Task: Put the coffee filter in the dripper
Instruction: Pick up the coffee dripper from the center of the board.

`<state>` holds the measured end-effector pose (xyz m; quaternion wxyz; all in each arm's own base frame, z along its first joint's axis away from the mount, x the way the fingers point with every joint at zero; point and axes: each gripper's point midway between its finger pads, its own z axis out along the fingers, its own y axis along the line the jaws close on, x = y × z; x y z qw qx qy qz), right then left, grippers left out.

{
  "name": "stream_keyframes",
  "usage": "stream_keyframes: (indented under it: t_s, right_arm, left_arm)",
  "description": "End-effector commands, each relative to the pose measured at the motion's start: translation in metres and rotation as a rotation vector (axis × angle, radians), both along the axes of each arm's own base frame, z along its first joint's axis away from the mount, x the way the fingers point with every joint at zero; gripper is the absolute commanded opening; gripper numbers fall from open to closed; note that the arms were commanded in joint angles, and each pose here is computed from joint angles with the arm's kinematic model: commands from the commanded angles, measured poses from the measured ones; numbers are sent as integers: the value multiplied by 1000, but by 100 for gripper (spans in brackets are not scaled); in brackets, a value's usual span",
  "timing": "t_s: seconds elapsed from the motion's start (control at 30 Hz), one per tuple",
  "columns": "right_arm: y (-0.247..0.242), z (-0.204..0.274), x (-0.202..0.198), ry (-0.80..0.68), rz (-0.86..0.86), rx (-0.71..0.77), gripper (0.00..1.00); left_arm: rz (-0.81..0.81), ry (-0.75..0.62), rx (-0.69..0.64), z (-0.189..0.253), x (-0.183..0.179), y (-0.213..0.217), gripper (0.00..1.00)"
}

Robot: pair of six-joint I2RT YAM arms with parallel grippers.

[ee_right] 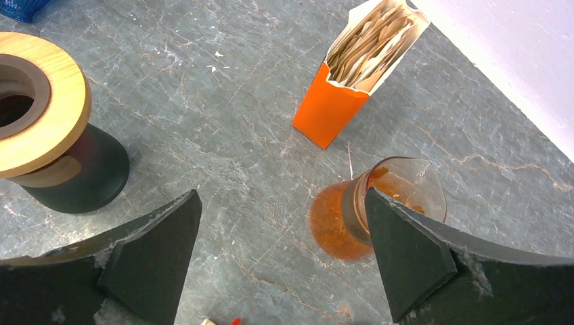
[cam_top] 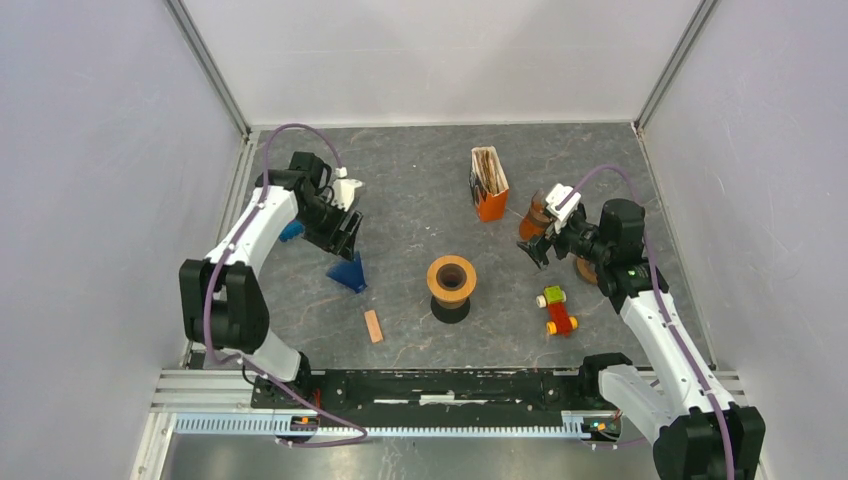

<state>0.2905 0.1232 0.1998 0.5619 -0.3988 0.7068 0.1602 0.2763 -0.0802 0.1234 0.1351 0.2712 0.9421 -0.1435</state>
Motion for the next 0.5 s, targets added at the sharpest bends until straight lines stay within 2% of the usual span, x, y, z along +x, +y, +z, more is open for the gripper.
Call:
stream_keyframes:
  t_s: [0.0,0.2,0.47]
  right_arm:
    - [-1,6,2,-35,-7,6,98]
    - [0,4,0,-33,5,6,98]
    - [0,3,0,-35,2,4,98]
  left_arm:
    - [-84,36,-81,-15,8,-4,74]
    - [-88,117,-165,-33,10,-8,71]
    - [-103,197,-248,-41,-3,-20,52]
